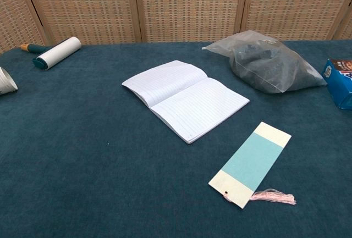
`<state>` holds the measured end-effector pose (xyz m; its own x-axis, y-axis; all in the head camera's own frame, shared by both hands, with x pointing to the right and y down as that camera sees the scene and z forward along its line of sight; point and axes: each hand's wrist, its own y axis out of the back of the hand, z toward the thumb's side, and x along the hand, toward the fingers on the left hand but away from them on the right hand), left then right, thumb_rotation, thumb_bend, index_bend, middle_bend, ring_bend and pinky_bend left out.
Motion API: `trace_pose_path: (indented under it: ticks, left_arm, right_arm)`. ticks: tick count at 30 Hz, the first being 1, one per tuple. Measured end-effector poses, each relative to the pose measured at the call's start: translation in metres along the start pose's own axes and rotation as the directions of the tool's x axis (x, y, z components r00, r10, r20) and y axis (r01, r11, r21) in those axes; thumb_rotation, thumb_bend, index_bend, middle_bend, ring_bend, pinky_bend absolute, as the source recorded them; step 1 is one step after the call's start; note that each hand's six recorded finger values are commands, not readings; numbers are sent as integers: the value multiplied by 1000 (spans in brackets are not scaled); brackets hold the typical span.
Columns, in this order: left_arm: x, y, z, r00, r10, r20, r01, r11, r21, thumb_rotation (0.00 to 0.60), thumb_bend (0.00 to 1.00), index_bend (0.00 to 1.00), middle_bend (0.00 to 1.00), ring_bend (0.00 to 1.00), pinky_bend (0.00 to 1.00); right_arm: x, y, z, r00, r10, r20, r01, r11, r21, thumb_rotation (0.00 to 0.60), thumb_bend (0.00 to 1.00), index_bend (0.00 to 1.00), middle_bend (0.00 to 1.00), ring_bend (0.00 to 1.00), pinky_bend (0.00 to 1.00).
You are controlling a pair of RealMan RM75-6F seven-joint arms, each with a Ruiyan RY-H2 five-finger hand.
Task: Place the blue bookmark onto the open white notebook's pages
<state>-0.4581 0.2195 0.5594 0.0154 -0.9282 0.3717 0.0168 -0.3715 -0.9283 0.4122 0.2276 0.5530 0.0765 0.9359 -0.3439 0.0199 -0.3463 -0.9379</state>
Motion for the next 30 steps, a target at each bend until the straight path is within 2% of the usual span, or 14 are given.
trace_pose_path:
  ticks: [14,25,30]
  left_arm:
    - [-1,2,2,1000,-2,14,2,1000,-9,600,0,0,0,0,0]
    - [-1,2,0,1000,-13,5,13,1000,-4,600,0,0,0,0,0]
    - [-1,2,-1,1000,-11,1,11,1000,-2,600,0,0,0,0,0]
  right_arm:
    - [-1,0,3,1000,-4,-17,4,1000,-15,600,196,3,0,0,0]
    - [-1,-4,9,998,-1,-66,0,1000,-16,600,195,116,0,0,0]
    - [-3,-8,20,993,15,-120,-19,999,-29,600,195,180,0,0,14]
